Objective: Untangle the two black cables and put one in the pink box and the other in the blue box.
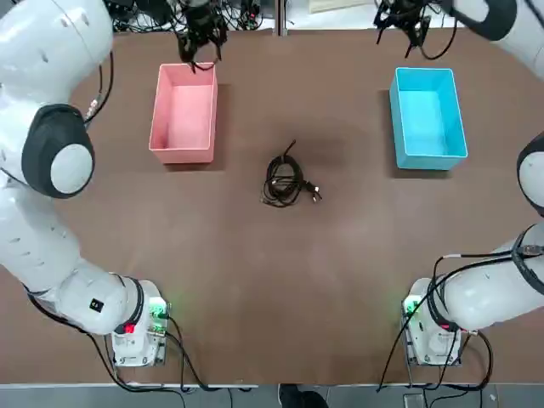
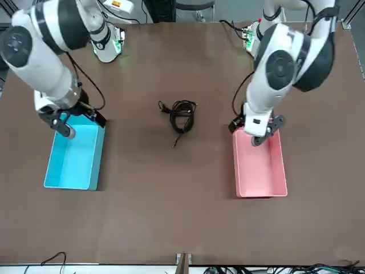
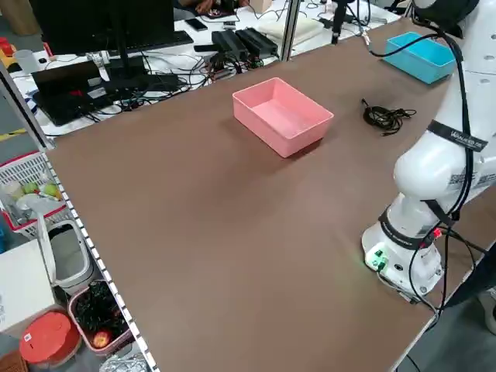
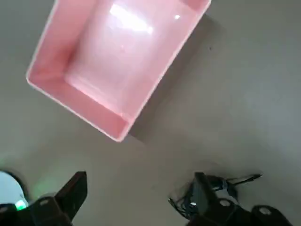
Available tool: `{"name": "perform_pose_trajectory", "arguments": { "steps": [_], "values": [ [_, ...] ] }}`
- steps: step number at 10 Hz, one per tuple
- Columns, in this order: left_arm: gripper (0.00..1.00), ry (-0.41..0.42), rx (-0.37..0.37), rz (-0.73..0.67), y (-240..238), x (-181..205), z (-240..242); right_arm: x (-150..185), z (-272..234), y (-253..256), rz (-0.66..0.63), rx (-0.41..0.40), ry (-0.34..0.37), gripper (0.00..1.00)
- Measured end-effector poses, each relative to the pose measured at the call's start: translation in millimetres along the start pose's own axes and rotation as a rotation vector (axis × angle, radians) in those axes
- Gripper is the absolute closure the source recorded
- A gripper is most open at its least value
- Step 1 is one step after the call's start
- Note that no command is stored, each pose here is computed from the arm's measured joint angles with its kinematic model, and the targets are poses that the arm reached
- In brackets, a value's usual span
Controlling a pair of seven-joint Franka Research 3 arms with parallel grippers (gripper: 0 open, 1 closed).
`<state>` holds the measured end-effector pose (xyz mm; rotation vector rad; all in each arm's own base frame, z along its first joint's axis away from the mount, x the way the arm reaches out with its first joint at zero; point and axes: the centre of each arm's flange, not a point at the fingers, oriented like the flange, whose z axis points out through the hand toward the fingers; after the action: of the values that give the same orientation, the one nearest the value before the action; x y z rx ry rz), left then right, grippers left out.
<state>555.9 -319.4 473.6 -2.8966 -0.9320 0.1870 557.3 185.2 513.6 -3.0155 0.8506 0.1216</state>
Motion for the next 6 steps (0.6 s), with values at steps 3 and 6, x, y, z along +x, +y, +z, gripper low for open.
{"name": "perform_pose_trajectory", "arguments": {
  "steps": [3,6],
  "values": [
    [0.00,0.027,-0.016,-0.236,62,-61,61,-26,56,-16,0.046,-0.007,-0.012,0.00],
    [0.01,0.021,-0.053,-0.571,114,-115,142,-57,111,-26,0.061,-0.010,-0.006,0.00]
  ]
}}
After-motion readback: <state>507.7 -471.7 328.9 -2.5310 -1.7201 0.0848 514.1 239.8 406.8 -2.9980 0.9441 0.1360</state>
